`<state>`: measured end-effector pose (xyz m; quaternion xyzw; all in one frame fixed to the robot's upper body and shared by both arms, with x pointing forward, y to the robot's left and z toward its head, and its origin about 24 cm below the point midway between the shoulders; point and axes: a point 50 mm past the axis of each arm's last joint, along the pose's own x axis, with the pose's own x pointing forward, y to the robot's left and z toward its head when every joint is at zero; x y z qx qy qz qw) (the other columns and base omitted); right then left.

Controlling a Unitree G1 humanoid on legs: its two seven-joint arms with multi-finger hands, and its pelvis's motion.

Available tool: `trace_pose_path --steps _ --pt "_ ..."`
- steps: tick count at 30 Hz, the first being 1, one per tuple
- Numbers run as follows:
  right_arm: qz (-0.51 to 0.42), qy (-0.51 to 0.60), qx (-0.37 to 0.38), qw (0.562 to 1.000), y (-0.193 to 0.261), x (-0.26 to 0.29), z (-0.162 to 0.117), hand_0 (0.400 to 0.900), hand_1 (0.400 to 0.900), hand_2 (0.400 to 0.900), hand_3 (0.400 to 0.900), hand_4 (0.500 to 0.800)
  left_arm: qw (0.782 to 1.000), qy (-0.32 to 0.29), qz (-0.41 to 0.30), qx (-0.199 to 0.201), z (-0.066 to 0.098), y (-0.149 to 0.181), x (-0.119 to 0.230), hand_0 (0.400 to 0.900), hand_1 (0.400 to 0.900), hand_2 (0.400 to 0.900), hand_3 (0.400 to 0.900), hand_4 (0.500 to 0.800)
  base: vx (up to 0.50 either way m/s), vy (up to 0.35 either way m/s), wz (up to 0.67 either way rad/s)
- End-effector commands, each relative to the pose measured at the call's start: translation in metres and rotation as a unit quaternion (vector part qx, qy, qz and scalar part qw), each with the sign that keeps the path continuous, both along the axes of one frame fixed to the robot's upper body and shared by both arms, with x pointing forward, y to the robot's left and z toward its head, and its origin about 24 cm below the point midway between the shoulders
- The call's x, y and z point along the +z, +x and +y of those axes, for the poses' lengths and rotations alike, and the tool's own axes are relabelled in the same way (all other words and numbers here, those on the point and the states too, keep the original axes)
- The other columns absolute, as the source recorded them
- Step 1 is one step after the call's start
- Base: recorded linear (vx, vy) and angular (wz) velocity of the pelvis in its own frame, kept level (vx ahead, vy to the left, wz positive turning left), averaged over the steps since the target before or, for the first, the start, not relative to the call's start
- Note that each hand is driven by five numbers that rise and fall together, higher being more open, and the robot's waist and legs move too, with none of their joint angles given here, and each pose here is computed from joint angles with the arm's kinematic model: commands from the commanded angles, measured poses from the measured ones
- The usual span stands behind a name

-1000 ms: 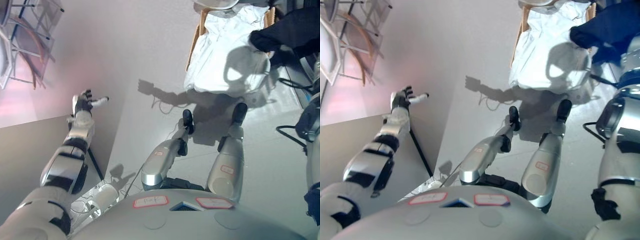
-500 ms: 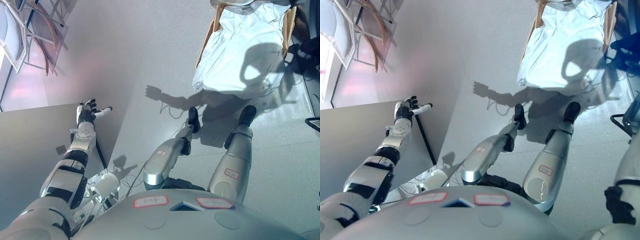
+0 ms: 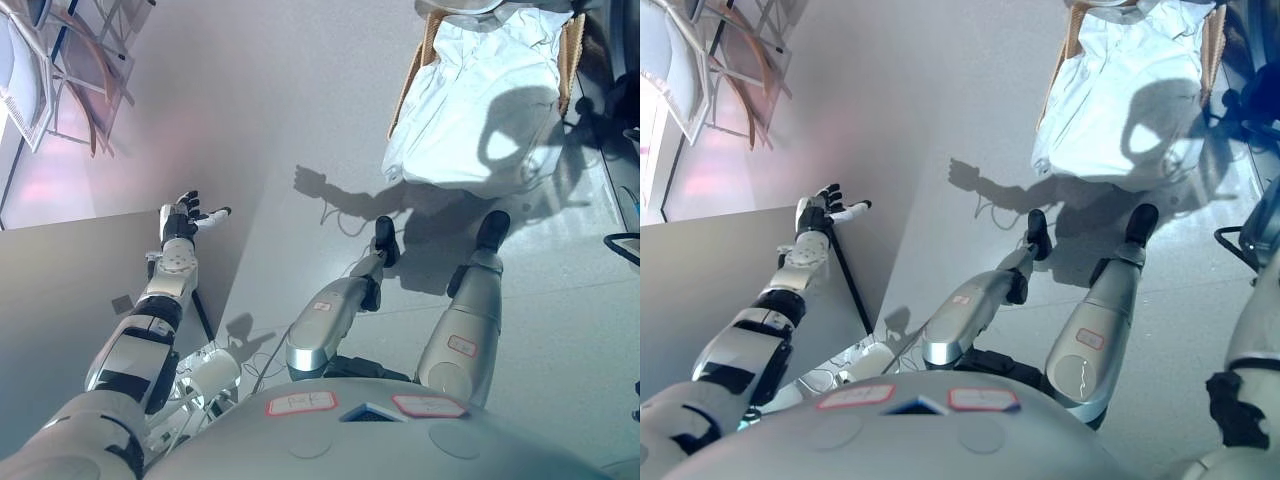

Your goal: Put the clothes in the basket into the washing machine.

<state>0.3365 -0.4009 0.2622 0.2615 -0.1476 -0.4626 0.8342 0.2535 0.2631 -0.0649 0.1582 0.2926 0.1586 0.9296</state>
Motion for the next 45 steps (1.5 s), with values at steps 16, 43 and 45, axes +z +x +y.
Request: trace_pose_path --steps 16,43,45 --pt "0.392 -0.092 0.263 0.877 0.008 -0.235 0.122 0.900 0.900 0.900 0.900 0.800 0.997 0.008 0.037 0.064 -0.001 0.008 -0.004 0.900 0.900 0.900 0.900 0.800 0.004 -0.003 -0.23" --pt "0.783 -0.079 0.409 0.462 -0.286 -0.417 0.115 0.900 0.900 0.900 0.900 0.800 0.938 -0.018 0.336 -0.079 -0.033 -0.149 -0.096 0.900 0.900 0.900 0.900 0.800 0.012 0.011 -0.10" --pt "0.779 -0.077 0.413 0.466 -0.285 -0.418 0.118 0.900 0.900 0.900 0.900 0.800 0.939 -0.020 0.331 -0.095 -0.036 -0.143 -0.095 0.900 0.900 0.900 0.900 0.800 0.037 0.022 -0.16"
